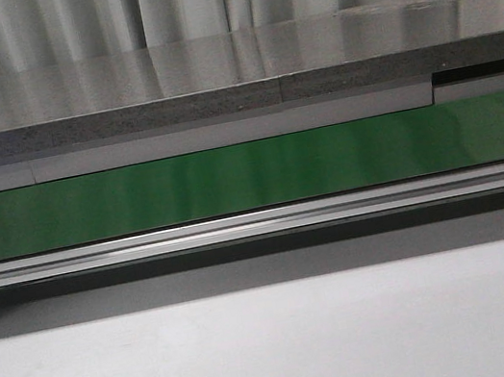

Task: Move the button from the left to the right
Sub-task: 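Carry the button over the green bin and open the right gripper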

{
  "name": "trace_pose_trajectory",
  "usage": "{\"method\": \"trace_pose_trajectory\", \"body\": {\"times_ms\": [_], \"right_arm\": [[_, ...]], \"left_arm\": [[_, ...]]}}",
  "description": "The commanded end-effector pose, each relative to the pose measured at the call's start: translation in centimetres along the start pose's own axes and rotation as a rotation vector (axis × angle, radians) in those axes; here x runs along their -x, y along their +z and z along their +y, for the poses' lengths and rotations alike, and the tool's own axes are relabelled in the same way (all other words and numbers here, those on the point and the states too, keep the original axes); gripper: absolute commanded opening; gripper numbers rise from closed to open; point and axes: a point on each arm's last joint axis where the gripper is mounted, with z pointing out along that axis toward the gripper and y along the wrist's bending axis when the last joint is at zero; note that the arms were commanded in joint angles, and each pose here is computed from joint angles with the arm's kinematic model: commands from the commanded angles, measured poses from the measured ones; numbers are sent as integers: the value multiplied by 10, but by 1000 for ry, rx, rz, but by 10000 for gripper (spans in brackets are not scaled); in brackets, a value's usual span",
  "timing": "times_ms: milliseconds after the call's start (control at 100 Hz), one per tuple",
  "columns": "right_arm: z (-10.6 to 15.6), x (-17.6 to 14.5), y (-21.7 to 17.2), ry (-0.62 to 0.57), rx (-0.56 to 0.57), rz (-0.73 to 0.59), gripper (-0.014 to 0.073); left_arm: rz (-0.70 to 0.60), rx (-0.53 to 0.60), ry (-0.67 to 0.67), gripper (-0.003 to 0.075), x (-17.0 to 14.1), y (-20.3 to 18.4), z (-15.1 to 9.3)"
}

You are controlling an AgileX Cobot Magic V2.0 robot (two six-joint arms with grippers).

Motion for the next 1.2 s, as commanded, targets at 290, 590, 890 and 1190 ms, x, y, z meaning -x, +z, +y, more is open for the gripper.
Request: {"method": "trace_pose_trajectory", "body": {"times_ms": [290, 590, 890, 1190], "right_arm": [[-14, 19, -54, 9, -124, -144, 457], [2, 38, -119, 102, -114, -366, 457], [57, 57, -182, 145, 52, -578, 457], [101, 49, -226, 88, 141, -690, 457]], "left_arm": [[-98, 20, -4, -20, 16, -1, 3], [-98, 20, -4, -20, 16, -1, 3], [-98, 20, -4, -20, 16, -1, 3], [-98, 20, -4, -20, 16, -1, 3]]}}
